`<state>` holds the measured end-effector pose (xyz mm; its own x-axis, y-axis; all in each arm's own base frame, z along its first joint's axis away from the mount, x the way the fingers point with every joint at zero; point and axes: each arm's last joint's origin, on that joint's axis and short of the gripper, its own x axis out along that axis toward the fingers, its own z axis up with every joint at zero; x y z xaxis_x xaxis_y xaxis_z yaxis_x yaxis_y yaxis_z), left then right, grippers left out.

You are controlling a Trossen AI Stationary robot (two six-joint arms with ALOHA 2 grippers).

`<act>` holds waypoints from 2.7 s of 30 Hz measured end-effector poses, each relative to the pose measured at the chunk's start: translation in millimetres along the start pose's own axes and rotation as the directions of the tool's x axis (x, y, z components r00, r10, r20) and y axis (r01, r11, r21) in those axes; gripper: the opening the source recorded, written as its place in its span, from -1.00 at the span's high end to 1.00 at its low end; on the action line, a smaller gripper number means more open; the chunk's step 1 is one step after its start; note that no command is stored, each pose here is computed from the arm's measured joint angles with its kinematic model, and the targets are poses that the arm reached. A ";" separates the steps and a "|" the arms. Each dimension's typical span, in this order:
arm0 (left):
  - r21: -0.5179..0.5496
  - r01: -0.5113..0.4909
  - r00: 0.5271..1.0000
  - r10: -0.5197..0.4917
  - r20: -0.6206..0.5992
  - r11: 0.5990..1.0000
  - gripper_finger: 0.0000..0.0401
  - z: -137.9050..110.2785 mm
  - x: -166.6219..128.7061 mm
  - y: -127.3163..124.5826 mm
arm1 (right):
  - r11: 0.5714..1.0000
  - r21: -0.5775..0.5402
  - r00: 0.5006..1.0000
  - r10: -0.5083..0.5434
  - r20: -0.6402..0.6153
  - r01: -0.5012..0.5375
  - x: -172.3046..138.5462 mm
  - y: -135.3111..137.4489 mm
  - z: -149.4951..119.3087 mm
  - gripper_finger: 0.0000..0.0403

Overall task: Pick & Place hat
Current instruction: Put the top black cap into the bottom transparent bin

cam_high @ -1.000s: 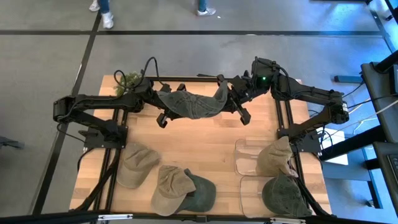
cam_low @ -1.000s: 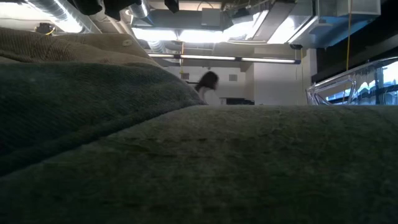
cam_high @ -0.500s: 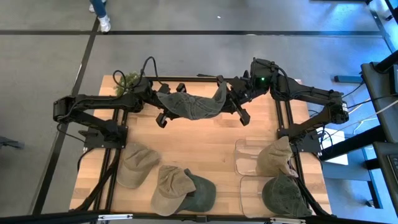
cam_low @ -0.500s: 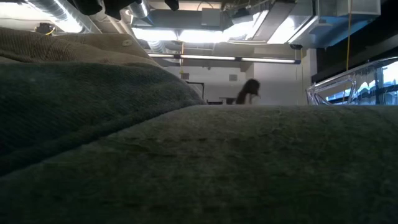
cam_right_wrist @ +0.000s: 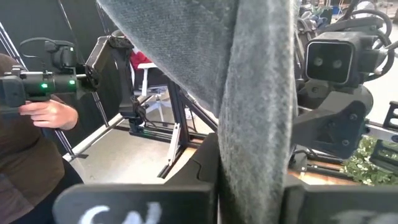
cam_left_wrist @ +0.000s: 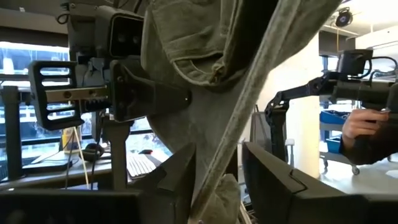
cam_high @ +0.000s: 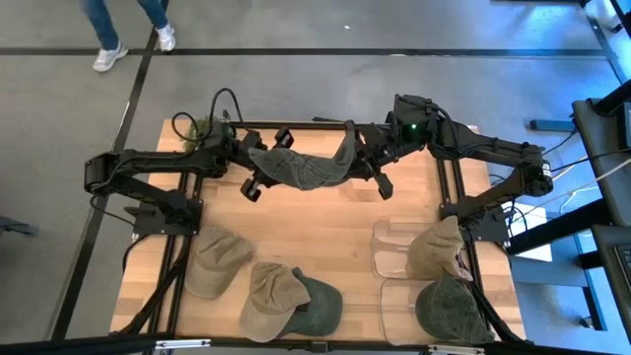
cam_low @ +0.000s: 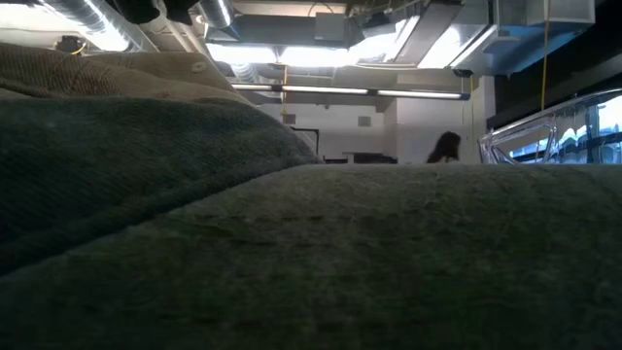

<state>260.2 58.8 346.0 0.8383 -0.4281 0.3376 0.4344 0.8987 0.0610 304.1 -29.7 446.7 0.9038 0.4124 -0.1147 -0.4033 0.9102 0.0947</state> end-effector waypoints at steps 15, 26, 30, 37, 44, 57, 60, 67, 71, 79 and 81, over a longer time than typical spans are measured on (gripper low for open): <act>0.000 0.034 0.999 -0.034 -0.010 0.999 0.93 -0.1 -0.5 -0.5 | 1.000 0.019 0.999 0.023 -0.027 -0.023 7.9 -4.8 -6.3 0.84; -0.158 0.051 0.981 -0.079 -0.176 0.986 0.95 -19.3 -3.7 2.6 | 0.925 0.317 0.888 -0.042 -0.458 0.207 -15.7 -8.7 -41.1 0.13; -0.229 0.033 0.961 -0.094 -0.259 0.973 0.95 -30.1 -6.2 2.8 | 0.859 0.214 0.774 -0.277 -0.570 0.466 -39.6 -8.3 -23.9 0.00; -0.278 0.034 0.938 -0.127 -0.323 0.960 0.95 -38.9 -8.5 1.1 | 0.839 0.202 0.821 -0.395 -0.412 0.505 -69.0 9.5 34.3 -0.04; -0.293 0.087 0.931 -0.183 -0.317 0.952 0.95 -38.7 -8.6 -0.6 | 0.884 0.312 0.926 -0.271 -0.263 0.348 -73.5 19.0 56.9 -0.04; -0.295 0.092 0.930 -0.188 -0.316 0.951 0.95 -38.7 -8.5 -0.8 | 0.850 0.520 0.957 0.081 -0.277 0.079 -13.2 -16.4 31.7 -0.04; -0.295 0.091 0.930 -0.187 -0.317 0.951 0.95 -38.8 -8.6 -0.7 | 0.851 0.522 0.957 0.101 -0.273 0.059 -10.8 -18.0 30.7 -0.04; -0.299 0.088 0.929 -0.187 -0.320 0.950 0.95 -39.3 -8.8 -0.7 | 0.857 0.514 0.956 0.116 -0.268 0.040 -11.1 -17.0 31.1 0.10; -0.297 0.081 0.930 -0.179 -0.321 0.951 0.95 -39.3 -8.9 -0.4 | 0.875 0.484 0.957 0.128 -0.260 0.014 -10.9 -16.7 31.9 0.30; -0.286 0.049 0.935 -0.145 -0.325 0.957 0.95 -39.3 -8.7 0.6 | 0.882 0.470 0.962 0.127 -0.240 0.001 -10.2 -17.1 34.3 0.55; -0.286 0.049 0.935 -0.145 -0.325 0.957 0.95 -39.3 -8.7 0.6 | 0.883 0.469 0.962 0.128 -0.240 0.000 -10.2 -17.0 34.2 0.60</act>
<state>266.1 59.4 306.2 0.8274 -0.5615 0.0015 0.5512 0.8117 -0.1931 306.7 -50.7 480.1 0.7838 0.5226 -0.3355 -0.2890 0.7851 0.5479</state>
